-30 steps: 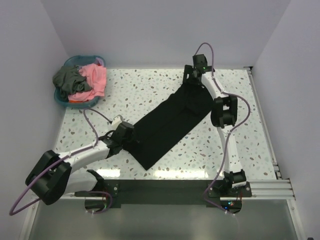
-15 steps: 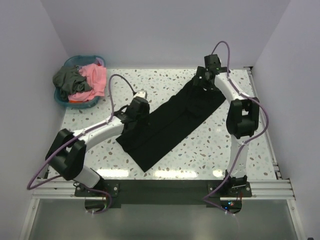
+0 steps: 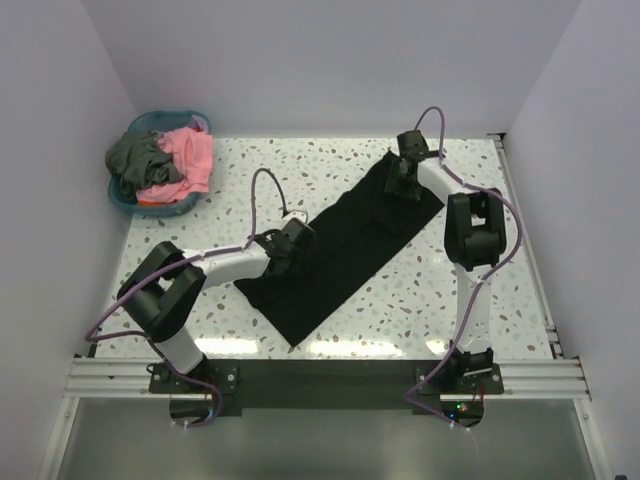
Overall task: Fold and stack the t-shirts
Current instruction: Fold the tshirt
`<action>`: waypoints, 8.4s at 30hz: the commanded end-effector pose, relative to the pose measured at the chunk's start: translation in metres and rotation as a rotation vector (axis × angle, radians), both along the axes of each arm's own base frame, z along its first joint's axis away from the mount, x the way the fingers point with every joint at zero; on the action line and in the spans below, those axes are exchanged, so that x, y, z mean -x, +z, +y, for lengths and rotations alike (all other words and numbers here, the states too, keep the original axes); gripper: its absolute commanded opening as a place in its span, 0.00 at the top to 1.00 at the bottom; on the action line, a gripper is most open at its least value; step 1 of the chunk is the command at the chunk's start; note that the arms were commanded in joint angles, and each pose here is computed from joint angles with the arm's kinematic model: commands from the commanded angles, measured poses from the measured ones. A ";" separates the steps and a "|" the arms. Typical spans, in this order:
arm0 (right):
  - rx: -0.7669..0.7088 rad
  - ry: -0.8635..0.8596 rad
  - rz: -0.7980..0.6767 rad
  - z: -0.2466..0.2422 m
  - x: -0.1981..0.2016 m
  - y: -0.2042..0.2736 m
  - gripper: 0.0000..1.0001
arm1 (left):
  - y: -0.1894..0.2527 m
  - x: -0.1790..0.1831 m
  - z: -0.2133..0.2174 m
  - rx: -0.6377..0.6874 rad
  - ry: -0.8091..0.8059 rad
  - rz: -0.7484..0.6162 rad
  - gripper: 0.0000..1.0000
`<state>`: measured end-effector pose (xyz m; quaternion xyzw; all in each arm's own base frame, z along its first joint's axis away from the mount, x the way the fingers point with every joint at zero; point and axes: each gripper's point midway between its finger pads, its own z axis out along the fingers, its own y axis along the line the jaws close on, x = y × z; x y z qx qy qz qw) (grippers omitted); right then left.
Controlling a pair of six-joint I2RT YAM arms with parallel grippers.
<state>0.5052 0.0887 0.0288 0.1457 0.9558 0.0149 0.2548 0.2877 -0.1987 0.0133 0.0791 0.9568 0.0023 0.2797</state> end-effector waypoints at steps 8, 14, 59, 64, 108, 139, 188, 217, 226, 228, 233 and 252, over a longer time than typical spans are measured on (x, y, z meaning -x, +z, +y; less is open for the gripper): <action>0.099 0.146 0.036 -0.005 -0.037 -0.018 0.32 | -0.033 0.103 -0.029 0.046 -0.080 0.201 0.68; 0.159 0.317 0.017 0.001 -0.065 -0.014 0.08 | -0.021 0.136 -0.076 0.141 -0.170 0.233 0.62; 0.047 0.311 -0.296 0.076 0.097 0.169 0.08 | 0.044 0.085 -0.073 0.396 -0.159 0.107 0.44; -0.023 0.305 -0.174 0.057 0.206 0.127 0.36 | 0.027 0.130 -0.068 0.416 -0.199 0.195 0.44; -0.298 0.150 0.424 0.040 0.434 -0.015 0.55 | -0.023 0.232 -0.057 0.415 -0.312 0.550 0.53; -0.184 0.198 -0.106 0.078 0.260 0.094 1.00 | 0.094 0.045 -0.126 0.609 -0.215 0.164 1.00; -0.114 -0.028 -0.318 0.019 0.055 0.090 0.31 | 0.118 -0.164 -0.059 0.617 0.098 -0.267 0.40; -0.053 0.182 -0.137 0.089 0.036 -0.003 0.78 | -0.003 -0.181 -0.096 0.408 0.133 -0.105 0.83; -0.138 0.281 -0.077 0.142 0.116 -0.021 0.81 | 0.002 -0.114 -0.046 0.370 0.282 -0.069 0.85; -0.174 0.302 -0.078 0.154 0.132 -0.017 0.81 | 0.002 -0.100 -0.036 0.369 0.304 -0.068 0.86; -0.242 0.332 -0.087 0.158 0.161 -0.001 0.80 | 0.005 -0.052 -0.003 0.365 0.328 -0.066 0.86; -0.306 0.413 -0.129 0.136 0.173 0.030 0.71 | 0.008 -0.030 0.001 0.396 0.294 -0.054 0.86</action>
